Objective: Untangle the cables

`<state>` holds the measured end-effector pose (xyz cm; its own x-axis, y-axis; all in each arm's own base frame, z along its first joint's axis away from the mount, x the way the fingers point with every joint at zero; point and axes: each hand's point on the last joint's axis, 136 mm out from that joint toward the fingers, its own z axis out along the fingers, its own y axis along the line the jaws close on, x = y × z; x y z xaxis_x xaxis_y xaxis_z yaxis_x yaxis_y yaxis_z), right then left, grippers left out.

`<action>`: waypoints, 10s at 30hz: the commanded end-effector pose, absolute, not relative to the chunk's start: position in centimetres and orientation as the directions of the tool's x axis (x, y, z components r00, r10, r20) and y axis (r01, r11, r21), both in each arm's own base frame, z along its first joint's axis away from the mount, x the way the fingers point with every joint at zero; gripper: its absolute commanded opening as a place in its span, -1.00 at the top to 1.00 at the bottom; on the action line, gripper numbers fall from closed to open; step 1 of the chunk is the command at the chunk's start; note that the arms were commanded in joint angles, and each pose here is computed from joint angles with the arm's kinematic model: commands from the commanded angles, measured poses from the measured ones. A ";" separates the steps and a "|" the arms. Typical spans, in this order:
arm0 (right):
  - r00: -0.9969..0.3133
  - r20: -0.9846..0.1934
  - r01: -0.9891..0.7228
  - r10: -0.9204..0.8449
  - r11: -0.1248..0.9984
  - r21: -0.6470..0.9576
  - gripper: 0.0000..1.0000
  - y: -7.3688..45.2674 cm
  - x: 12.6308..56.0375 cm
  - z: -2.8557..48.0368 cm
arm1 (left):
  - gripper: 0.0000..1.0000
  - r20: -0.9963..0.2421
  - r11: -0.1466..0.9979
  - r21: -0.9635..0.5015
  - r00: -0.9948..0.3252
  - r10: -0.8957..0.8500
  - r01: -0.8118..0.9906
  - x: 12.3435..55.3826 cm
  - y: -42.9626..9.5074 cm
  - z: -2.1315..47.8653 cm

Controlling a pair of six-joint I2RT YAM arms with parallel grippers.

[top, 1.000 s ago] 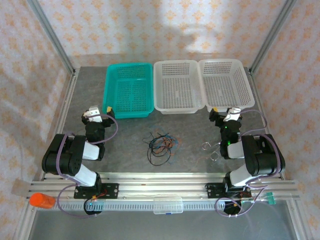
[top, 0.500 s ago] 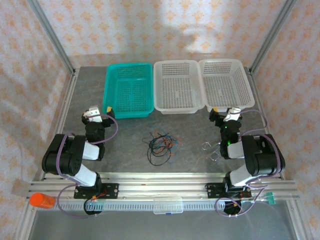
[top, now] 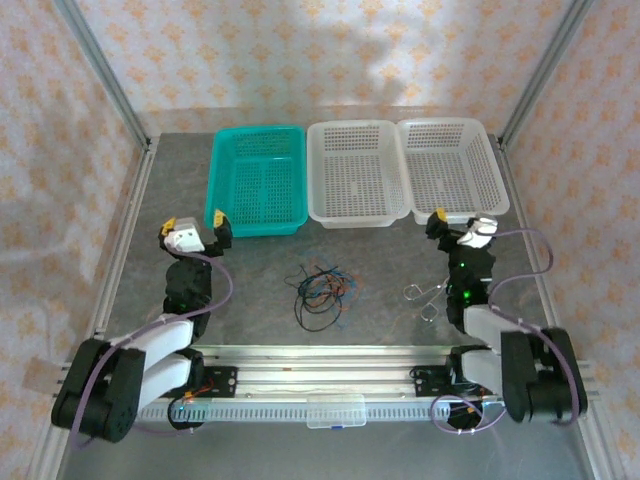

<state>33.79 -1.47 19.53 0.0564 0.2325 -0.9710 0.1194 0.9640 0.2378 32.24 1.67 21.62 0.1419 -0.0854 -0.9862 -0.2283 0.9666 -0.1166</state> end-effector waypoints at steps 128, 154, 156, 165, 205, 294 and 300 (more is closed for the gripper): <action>-0.497 -0.860 -0.570 0.114 0.705 0.423 1.00 22.7 26.8 30.4 | -0.99 -0.605 0.974 -0.228 -0.782 -0.151 -0.011 31.3 -26.5 3.1; -0.188 -0.966 -0.508 0.178 0.824 0.251 1.00 18.2 27.5 43.4 | -0.99 -0.599 0.976 -0.216 -0.785 -0.161 -0.035 31.0 -25.8 2.4; -0.193 -0.962 -0.423 0.195 0.868 0.261 1.00 16.9 28.4 43.2 | -0.99 -0.610 0.976 -0.218 -0.776 -0.160 -0.030 31.2 -25.9 3.0; -0.161 -0.958 -0.179 0.237 0.948 0.264 1.00 13.4 31.4 42.5 | -0.99 -0.739 0.945 -0.325 -0.634 -0.228 0.039 33.0 -26.8 12.4; -0.418 -0.733 0.512 0.537 0.805 0.298 1.00 -3.8 52.3 21.7 | -0.99 -0.752 0.867 -0.461 -0.602 -0.268 0.191 42.1 -30.7 20.4; -0.744 -0.667 -0.323 0.030 0.858 0.399 0.25 24.8 29.4 15.3 | 0.04 -0.485 0.984 -0.133 -0.874 0.042 0.121 30.2 -18.9 4.0; -0.723 -0.687 -0.279 0.071 0.880 0.385 0.26 24.3 30.5 16.1 | 0.43 -0.509 0.986 -0.125 -0.860 0.033 0.111 30.5 -18.6 4.4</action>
